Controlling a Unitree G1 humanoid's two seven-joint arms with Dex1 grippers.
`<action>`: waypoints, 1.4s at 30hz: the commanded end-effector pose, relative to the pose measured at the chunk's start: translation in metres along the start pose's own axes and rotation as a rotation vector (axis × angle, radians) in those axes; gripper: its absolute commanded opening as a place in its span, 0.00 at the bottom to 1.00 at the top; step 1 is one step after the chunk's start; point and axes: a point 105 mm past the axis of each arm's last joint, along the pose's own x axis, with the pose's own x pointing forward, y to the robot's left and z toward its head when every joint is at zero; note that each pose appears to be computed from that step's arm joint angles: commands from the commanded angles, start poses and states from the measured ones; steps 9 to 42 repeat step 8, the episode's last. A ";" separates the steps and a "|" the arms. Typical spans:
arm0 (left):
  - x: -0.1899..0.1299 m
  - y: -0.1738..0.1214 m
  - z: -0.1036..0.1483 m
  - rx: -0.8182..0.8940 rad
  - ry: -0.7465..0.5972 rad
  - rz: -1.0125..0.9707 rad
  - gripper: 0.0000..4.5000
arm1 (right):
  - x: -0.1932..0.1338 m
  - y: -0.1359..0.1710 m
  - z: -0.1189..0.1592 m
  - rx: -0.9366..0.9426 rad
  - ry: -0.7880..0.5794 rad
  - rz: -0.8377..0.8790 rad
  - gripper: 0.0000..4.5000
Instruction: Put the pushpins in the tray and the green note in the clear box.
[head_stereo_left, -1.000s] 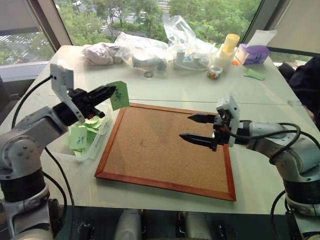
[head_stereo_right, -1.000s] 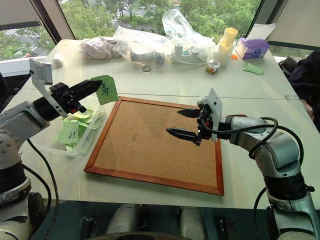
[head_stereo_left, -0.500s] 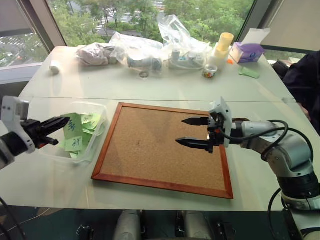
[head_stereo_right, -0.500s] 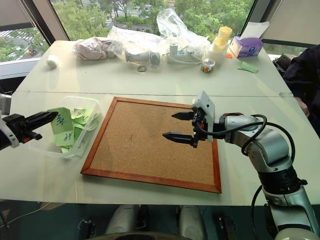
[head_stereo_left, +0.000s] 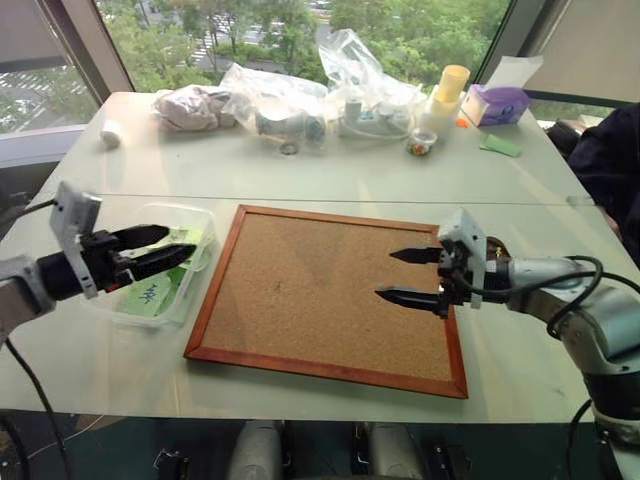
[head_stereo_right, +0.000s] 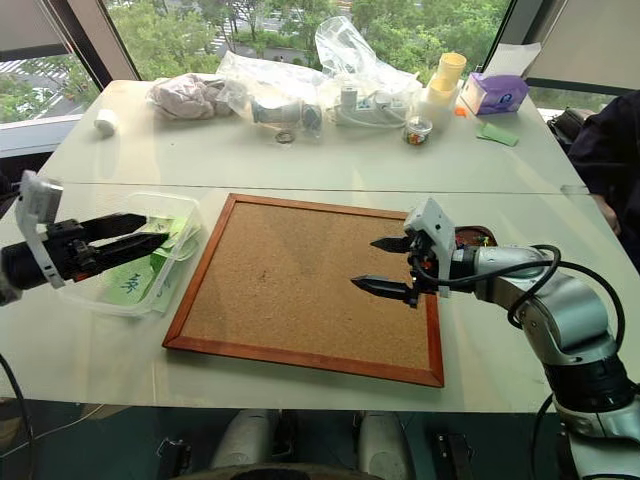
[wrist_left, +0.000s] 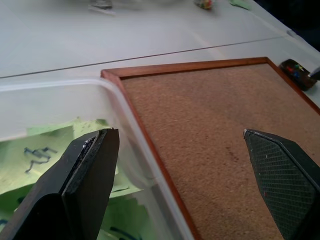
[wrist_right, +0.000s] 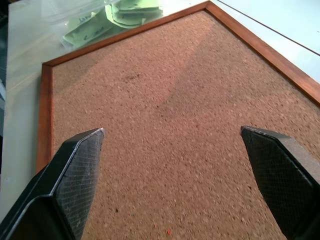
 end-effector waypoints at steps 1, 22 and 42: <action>0.020 -0.038 0.006 0.061 0.012 -0.183 1.00 | -0.015 0.005 0.013 -0.068 -0.014 -0.017 1.00; 0.048 -0.069 -0.003 0.085 0.047 -0.336 1.00 | -0.027 0.008 0.011 -0.071 0.018 -0.043 1.00; 0.048 -0.069 -0.003 0.085 0.047 -0.336 1.00 | -0.027 0.008 0.011 -0.071 0.018 -0.043 1.00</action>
